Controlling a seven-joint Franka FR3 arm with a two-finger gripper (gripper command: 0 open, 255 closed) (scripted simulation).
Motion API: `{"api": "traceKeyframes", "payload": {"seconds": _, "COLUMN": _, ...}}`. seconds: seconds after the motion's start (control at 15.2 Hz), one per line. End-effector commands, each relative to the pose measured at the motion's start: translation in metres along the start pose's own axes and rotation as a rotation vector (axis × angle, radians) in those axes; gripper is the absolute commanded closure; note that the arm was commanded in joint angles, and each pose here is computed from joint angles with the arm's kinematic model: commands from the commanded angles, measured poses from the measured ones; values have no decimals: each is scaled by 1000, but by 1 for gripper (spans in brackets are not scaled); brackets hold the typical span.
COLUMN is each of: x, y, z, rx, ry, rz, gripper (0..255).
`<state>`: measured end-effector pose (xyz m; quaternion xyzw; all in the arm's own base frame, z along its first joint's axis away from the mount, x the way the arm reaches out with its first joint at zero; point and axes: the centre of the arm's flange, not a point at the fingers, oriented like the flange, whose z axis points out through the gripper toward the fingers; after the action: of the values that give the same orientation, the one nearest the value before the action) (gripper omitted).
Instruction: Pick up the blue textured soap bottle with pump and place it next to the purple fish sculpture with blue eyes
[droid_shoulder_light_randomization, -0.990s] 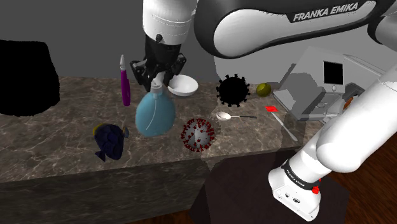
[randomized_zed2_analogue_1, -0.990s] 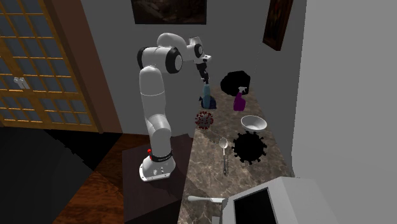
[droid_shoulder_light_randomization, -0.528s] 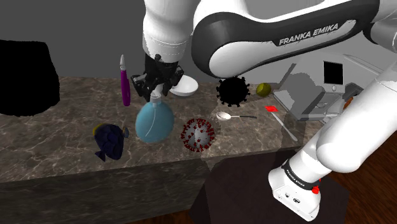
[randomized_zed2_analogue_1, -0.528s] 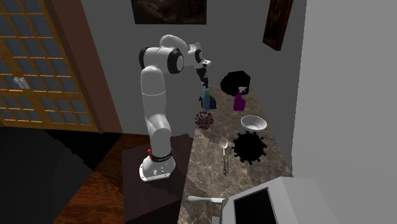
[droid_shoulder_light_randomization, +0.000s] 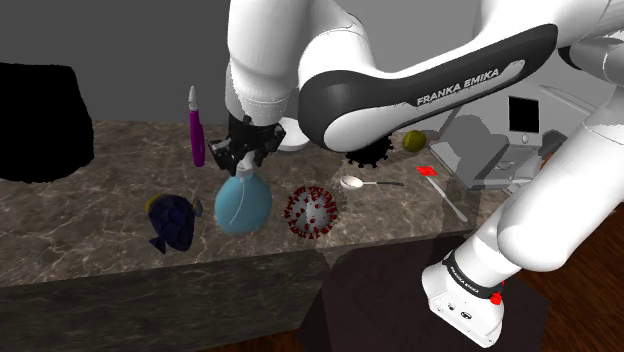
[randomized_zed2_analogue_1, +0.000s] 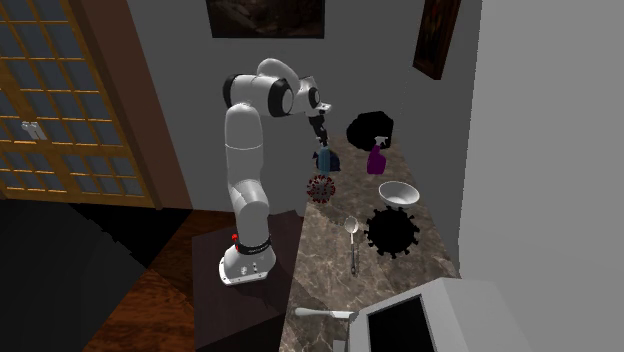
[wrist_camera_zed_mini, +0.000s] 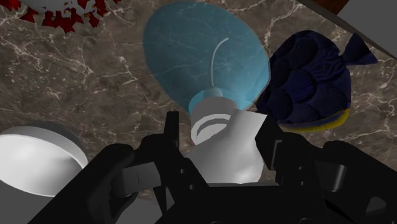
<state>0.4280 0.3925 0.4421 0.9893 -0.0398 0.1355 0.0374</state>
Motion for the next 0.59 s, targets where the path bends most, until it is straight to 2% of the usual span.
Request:
{"api": "traceKeyframes", "payload": {"seconds": 0.0, "x": -3, "y": 0, "z": 7, "rx": 1, "ry": 1, "rz": 0, "gripper": 255}}
{"api": "traceKeyframes", "payload": {"seconds": 0.46, "x": -3, "y": 0, "z": 7, "rx": 1, "ry": 1, "rz": 0, "gripper": 255}}
{"api": "traceKeyframes", "payload": {"seconds": 0.53, "x": -3, "y": 0, "z": 7, "rx": 1, "ry": 1, "rz": 0, "gripper": 0}}
